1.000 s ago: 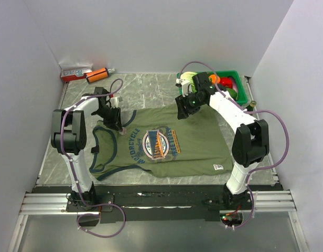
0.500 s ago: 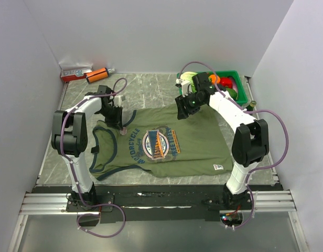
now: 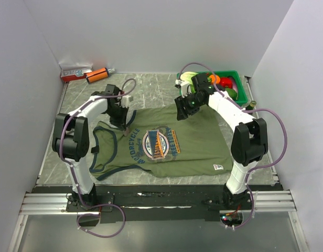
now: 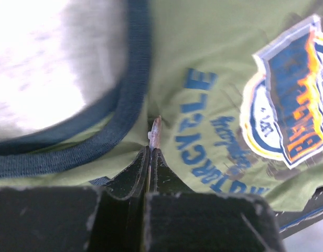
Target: Remove the brooch from the garment
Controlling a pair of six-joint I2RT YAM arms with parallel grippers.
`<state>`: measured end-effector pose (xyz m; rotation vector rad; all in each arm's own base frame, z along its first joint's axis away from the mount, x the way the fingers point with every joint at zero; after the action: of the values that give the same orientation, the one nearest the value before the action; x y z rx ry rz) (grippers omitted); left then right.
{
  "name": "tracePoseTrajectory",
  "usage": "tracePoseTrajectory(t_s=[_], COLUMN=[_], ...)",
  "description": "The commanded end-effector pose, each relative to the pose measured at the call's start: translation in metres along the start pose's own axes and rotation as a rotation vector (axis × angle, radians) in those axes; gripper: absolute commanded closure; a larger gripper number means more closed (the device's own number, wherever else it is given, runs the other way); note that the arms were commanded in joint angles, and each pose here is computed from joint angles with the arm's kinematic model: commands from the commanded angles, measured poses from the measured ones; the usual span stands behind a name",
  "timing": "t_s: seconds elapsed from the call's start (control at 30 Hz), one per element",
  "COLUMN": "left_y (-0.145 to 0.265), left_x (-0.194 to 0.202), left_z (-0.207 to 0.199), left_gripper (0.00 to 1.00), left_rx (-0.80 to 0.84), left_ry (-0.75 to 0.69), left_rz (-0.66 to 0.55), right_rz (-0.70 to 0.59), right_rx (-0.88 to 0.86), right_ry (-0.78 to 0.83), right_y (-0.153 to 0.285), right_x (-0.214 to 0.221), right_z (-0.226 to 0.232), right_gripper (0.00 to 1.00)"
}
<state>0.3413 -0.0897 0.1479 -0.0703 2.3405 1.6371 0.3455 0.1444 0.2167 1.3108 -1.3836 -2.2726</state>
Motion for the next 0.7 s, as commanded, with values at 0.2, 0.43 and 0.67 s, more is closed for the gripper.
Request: tracePoseTrajectory(t_s=[0.2,0.43,0.67], left_y=[0.019,-0.008,-0.018], left_x=[0.043,0.069,0.097], left_z=[-0.057,-0.089,-0.106], left_gripper=[0.99,0.99,0.84], left_rx=[0.047,-0.091,-0.111], left_ry=[-0.401,-0.489,-0.628], left_rz=[-0.216,-0.243,-0.264], right_rz=[-0.030,-0.014,-0.010], right_rx=[-0.037,-0.035,-0.048], right_ry=[0.040,0.033,0.032], right_y=[0.002,0.002,0.001], right_x=[-0.002,0.007,0.012], right_z=[0.016,0.018,0.028], right_gripper=[0.39,0.40,0.40])
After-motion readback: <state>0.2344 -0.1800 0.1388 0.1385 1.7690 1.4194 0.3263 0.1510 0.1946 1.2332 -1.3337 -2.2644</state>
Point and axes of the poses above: each gripper's point midway between its finger pads, its own y axis back along the fingers, its own z axis along the line the jaws close on, x = y × z, the point moved 10 cm from there along y, back along the fingers, and after that the axes turned 8 degrees about y, right-handed, at the moved point
